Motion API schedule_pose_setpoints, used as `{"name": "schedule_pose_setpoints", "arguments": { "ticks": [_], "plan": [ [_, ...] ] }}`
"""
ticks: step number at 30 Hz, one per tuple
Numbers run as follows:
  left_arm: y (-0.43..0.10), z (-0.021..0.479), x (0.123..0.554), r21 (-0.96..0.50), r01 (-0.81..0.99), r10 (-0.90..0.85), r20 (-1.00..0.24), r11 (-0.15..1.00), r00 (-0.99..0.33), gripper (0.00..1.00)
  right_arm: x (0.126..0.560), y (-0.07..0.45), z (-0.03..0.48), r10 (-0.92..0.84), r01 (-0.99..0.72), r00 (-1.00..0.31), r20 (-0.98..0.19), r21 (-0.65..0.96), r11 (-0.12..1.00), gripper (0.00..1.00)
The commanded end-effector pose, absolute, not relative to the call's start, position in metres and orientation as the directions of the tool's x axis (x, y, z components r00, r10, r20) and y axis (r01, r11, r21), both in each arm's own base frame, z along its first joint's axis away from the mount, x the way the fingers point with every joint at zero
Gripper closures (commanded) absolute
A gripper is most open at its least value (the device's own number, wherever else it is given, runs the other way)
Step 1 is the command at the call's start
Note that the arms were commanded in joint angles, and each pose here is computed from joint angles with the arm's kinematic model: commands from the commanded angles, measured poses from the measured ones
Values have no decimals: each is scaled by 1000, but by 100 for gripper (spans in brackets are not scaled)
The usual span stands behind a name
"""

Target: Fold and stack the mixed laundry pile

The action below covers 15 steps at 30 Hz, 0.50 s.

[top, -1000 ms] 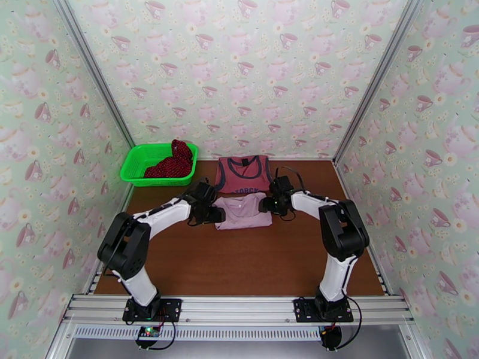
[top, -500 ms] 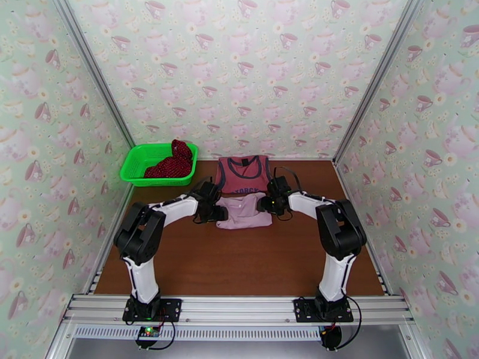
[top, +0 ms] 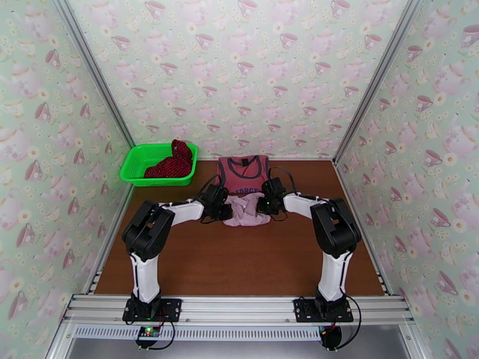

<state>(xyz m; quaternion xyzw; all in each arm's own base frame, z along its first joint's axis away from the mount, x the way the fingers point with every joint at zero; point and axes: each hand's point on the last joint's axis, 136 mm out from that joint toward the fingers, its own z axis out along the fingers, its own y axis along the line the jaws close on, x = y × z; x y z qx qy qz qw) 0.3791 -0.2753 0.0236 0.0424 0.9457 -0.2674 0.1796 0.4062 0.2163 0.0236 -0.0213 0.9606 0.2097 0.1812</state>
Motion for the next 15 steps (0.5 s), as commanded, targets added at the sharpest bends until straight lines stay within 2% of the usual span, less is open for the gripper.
{"name": "schedule_pose_setpoints", "arguments": {
  "ticks": [1, 7, 15],
  "plan": [
    [-263, 32, 363, -453, 172, -3, -360, 875, -933, 100, 378, 219, 11, -19, -116, -968, -252, 375, 920, 100],
    [-236, 90, 362, -349, 179, -3, -463, 920, -886, 100, 389, 203, 69, -37, -151, -928, -371, 284, 947, 100],
    [-232, 163, 373, -326, 228, -8, -588, 918, -809, 100, 405, 197, 153, -45, -206, -843, -536, 244, 948, 100]
  ]
}}
